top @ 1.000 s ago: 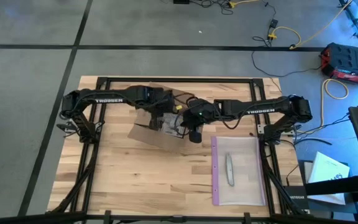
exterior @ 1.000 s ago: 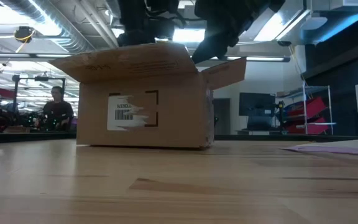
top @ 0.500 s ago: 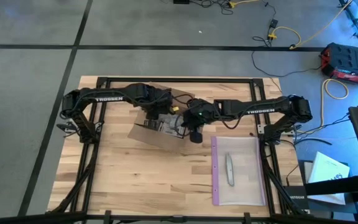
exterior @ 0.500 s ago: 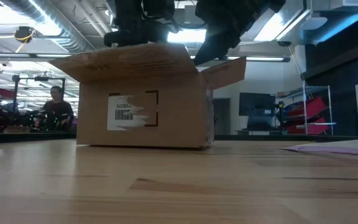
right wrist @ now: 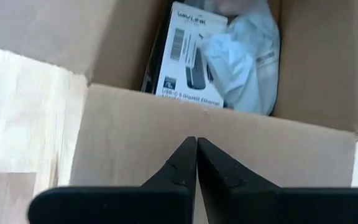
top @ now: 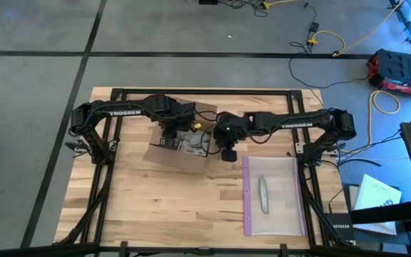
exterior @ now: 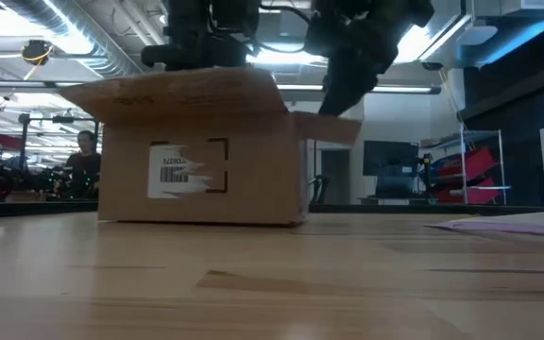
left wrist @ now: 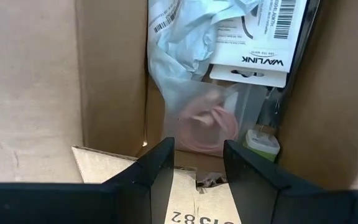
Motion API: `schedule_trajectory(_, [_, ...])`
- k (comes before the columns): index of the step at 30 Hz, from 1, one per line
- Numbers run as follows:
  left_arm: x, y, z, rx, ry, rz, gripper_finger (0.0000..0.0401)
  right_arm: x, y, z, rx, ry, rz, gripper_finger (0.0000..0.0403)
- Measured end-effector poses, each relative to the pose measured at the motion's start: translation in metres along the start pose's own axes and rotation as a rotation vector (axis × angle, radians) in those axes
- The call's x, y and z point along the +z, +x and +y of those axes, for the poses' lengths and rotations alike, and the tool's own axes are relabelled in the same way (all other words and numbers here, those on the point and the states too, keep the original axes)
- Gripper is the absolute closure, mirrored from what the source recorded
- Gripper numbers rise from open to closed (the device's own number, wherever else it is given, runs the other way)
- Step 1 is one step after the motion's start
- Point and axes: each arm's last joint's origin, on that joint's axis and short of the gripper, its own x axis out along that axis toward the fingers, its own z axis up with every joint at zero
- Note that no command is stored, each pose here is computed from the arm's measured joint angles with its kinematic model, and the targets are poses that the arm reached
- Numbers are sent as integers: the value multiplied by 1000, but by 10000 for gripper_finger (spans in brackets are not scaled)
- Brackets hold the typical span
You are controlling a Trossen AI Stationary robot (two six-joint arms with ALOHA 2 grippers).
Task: Unpack boxes
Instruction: Open the cardboard box using the cutter
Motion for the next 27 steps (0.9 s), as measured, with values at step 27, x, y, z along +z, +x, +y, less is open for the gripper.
schedule_trajectory(27, [-7, 0, -2, -22, -42, 69, 274, 23, 24, -1, 82, 15, -149, 269])
